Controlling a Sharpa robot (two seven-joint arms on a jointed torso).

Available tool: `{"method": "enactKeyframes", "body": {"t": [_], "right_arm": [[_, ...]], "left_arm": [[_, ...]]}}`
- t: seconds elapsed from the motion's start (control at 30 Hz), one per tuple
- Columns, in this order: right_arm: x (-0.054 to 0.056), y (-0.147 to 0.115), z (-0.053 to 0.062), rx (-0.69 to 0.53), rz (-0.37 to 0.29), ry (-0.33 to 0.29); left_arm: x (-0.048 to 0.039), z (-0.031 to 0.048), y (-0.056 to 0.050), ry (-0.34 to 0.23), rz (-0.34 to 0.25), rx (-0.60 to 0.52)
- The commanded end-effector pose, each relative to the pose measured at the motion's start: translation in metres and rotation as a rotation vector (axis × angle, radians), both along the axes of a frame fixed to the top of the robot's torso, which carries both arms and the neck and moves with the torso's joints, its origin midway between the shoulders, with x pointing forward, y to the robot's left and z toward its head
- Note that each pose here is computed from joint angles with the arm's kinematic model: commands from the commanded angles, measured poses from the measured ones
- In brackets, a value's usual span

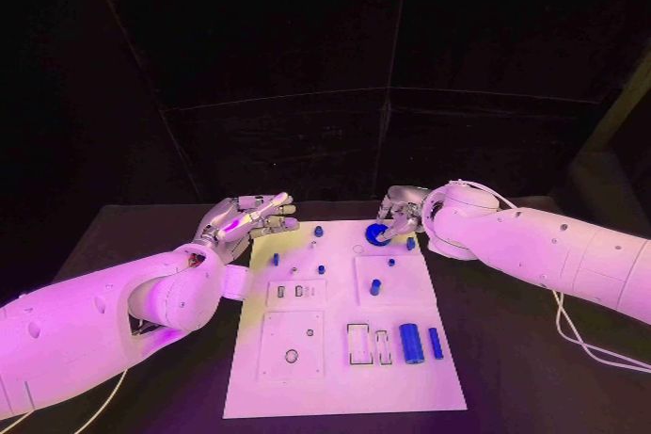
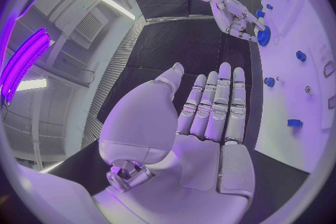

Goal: Assemble the parts on the task board

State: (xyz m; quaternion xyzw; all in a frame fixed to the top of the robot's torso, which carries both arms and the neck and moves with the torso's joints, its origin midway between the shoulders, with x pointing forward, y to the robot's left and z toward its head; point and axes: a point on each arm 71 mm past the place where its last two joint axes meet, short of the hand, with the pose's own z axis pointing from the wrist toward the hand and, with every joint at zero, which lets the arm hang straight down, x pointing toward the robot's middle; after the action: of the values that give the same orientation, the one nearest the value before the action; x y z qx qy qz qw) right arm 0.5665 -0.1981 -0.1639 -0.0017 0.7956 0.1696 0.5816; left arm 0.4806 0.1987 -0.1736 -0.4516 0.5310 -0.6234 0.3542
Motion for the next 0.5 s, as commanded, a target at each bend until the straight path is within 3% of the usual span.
{"method": "enactKeyframes", "body": {"t": [0.03,0.5], "right_arm": [[0.0001,0.0011,-0.0006,-0.029,0.013,0.009],[0.0006,0.0023,-0.0031,-0.071,0.022,-0.007]], "left_arm": [[0.0001,0.0014,-0.0014,-0.006,-0.013,-0.009],[0.0005,0.0012,-0.0009,-0.005,-0.012,-0.008]]}}
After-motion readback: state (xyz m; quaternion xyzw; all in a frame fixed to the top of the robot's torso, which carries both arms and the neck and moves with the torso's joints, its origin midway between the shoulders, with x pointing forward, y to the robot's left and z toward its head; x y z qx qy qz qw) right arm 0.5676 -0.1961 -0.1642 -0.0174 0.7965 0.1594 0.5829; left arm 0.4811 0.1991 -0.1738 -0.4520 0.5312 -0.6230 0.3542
